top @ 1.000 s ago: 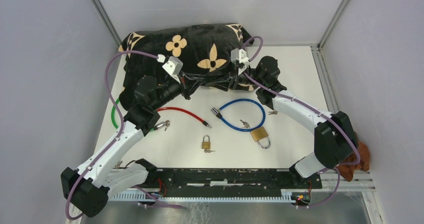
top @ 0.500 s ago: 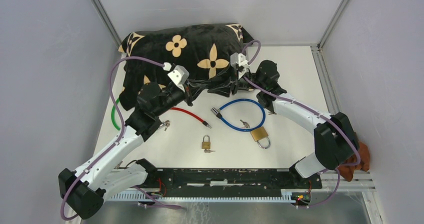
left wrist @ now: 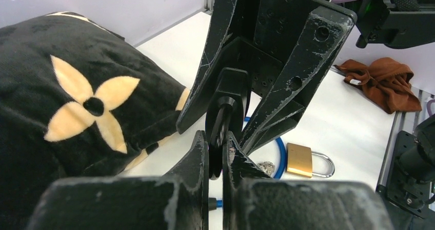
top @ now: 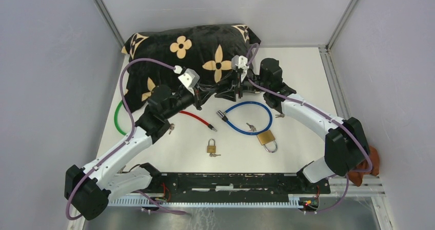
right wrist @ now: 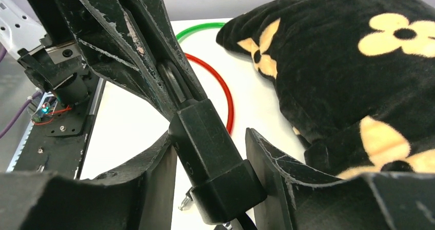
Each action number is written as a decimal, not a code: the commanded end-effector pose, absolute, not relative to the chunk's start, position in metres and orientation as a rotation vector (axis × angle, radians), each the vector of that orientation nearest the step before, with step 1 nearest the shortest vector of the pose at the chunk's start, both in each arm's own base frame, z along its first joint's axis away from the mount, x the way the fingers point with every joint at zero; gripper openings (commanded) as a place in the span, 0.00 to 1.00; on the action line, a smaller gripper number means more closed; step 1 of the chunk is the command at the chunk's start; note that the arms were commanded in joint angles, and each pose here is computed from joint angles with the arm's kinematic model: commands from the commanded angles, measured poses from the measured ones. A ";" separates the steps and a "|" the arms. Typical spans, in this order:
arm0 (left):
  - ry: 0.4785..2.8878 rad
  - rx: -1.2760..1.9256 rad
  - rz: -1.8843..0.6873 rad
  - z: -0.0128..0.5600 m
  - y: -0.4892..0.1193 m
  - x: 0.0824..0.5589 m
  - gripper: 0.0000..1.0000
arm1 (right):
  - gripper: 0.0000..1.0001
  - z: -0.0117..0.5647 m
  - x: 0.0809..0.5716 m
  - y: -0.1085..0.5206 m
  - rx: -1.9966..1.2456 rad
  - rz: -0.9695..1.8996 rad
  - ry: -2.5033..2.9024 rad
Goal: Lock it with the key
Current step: Lock the lock.
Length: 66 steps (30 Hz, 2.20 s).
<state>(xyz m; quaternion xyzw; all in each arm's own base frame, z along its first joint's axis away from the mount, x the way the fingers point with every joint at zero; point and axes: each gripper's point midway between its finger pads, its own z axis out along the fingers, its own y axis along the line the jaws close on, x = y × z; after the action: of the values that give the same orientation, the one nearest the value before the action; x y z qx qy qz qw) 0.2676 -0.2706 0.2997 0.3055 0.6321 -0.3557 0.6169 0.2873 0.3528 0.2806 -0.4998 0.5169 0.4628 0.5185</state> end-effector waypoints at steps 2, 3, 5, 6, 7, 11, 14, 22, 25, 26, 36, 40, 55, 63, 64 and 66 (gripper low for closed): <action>1.320 1.164 -1.488 0.296 -0.337 0.121 0.02 | 0.00 0.365 0.223 0.402 -1.281 1.082 0.798; 1.305 1.149 -1.470 0.300 -0.334 0.125 0.02 | 0.00 0.362 0.223 0.400 -1.284 1.079 0.807; 1.287 1.115 -1.435 0.308 -0.325 0.135 0.02 | 0.00 0.356 0.222 0.396 -1.296 1.082 0.826; 1.277 1.094 -1.413 0.312 -0.320 0.140 0.02 | 0.00 0.353 0.220 0.395 -1.311 1.087 0.828; 1.263 1.073 -1.394 0.317 -0.315 0.145 0.02 | 0.00 0.350 0.218 0.393 -1.324 1.091 0.830; 1.229 0.973 -1.328 0.332 -0.292 0.163 0.02 | 0.02 0.332 0.210 0.387 -1.390 1.084 0.861; 1.224 0.919 -1.278 0.334 -0.276 0.172 0.02 | 0.34 0.318 0.206 0.382 -1.438 1.077 0.896; 1.255 0.844 -1.214 0.325 -0.249 0.177 0.02 | 0.98 0.307 0.203 0.346 -1.472 1.090 0.980; 1.265 0.848 -1.207 0.318 -0.244 0.173 0.02 | 0.98 0.300 0.207 0.325 -1.477 1.054 1.052; 1.264 0.852 -1.208 0.317 -0.243 0.171 0.02 | 0.98 0.298 0.209 0.320 -1.485 1.034 1.075; 1.244 0.876 -1.183 0.312 -0.236 0.163 0.02 | 0.79 0.275 0.205 0.295 -1.609 0.962 1.278; 1.246 0.875 -1.185 0.311 -0.235 0.163 0.02 | 0.67 0.283 0.204 0.300 -1.583 0.997 1.276; 1.237 0.852 -1.183 0.315 -0.234 0.164 0.02 | 0.00 0.272 0.194 0.318 -1.591 1.082 1.268; 1.250 0.805 -1.010 0.330 -0.209 0.191 0.02 | 0.00 0.213 0.247 0.258 -1.267 0.943 1.599; 1.272 0.808 -0.989 0.327 -0.207 0.193 0.02 | 0.00 0.209 0.250 0.251 -1.239 0.934 1.621; 1.313 0.819 -0.968 0.318 -0.206 0.196 0.02 | 0.00 0.200 0.257 0.236 -1.174 0.909 1.669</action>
<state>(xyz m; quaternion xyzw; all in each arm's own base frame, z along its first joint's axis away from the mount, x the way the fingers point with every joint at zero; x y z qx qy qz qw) 0.1867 -0.2206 0.2717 0.3343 0.6091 -0.4766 0.5386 0.2132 0.2847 0.2242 -0.5636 0.5748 0.4278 0.4110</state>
